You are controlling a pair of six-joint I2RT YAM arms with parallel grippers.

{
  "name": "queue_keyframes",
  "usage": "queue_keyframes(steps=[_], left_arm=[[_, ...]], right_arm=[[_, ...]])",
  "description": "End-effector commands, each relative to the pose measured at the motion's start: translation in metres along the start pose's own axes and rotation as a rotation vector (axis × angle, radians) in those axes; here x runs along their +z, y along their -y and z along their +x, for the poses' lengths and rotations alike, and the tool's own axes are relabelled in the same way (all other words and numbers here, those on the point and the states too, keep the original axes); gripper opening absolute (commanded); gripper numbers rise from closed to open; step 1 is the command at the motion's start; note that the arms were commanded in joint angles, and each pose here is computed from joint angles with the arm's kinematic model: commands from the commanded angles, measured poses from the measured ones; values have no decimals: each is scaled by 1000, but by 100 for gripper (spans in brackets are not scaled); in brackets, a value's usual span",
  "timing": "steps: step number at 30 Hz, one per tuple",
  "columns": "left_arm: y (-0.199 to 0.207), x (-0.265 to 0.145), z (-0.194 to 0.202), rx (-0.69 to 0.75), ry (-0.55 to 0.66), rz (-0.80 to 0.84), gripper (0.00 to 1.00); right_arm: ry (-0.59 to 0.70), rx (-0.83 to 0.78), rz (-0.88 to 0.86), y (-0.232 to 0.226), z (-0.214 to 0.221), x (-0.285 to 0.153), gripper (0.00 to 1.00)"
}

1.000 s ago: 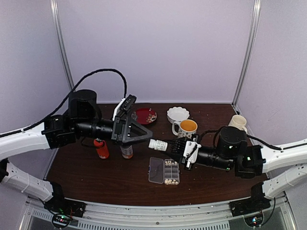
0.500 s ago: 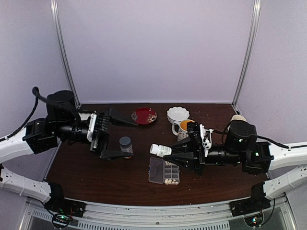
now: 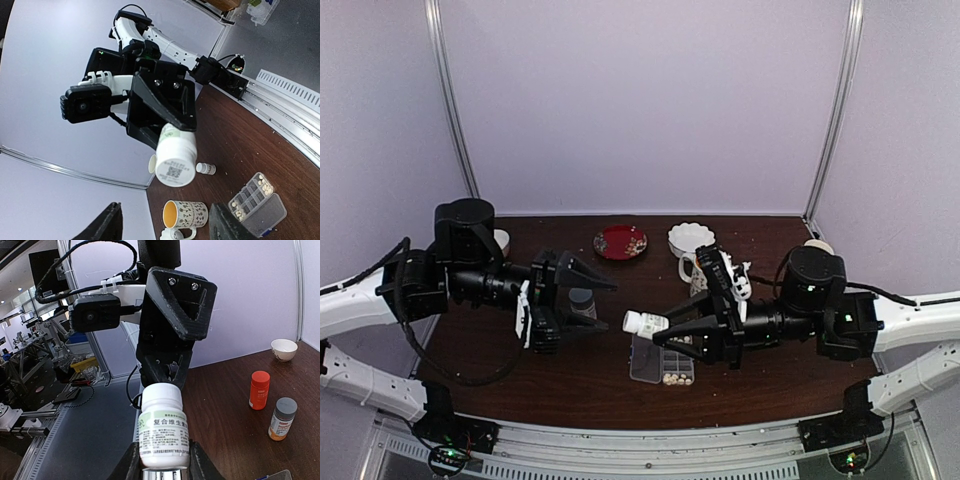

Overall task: Sort the pills into containers
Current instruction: Unscrew the lid of the pill bottle from the pill bottle.

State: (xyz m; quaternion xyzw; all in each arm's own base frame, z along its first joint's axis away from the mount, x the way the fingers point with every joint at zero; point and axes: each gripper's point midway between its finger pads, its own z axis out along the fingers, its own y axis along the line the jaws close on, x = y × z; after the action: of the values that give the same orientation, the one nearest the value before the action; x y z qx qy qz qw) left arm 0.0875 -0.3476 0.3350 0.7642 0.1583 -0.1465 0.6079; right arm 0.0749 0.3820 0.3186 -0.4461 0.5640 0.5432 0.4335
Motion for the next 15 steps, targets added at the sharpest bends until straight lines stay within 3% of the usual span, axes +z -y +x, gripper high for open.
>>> queue_keyframes(steps=[1,15], left_arm=[[-9,2,-8,57,25,-21,60],[-5,5,-10,34,53,-24,59]], right_arm=[[53,5,-5,-1,-23,3,16],[42,4,1,5,-24,20,14]])
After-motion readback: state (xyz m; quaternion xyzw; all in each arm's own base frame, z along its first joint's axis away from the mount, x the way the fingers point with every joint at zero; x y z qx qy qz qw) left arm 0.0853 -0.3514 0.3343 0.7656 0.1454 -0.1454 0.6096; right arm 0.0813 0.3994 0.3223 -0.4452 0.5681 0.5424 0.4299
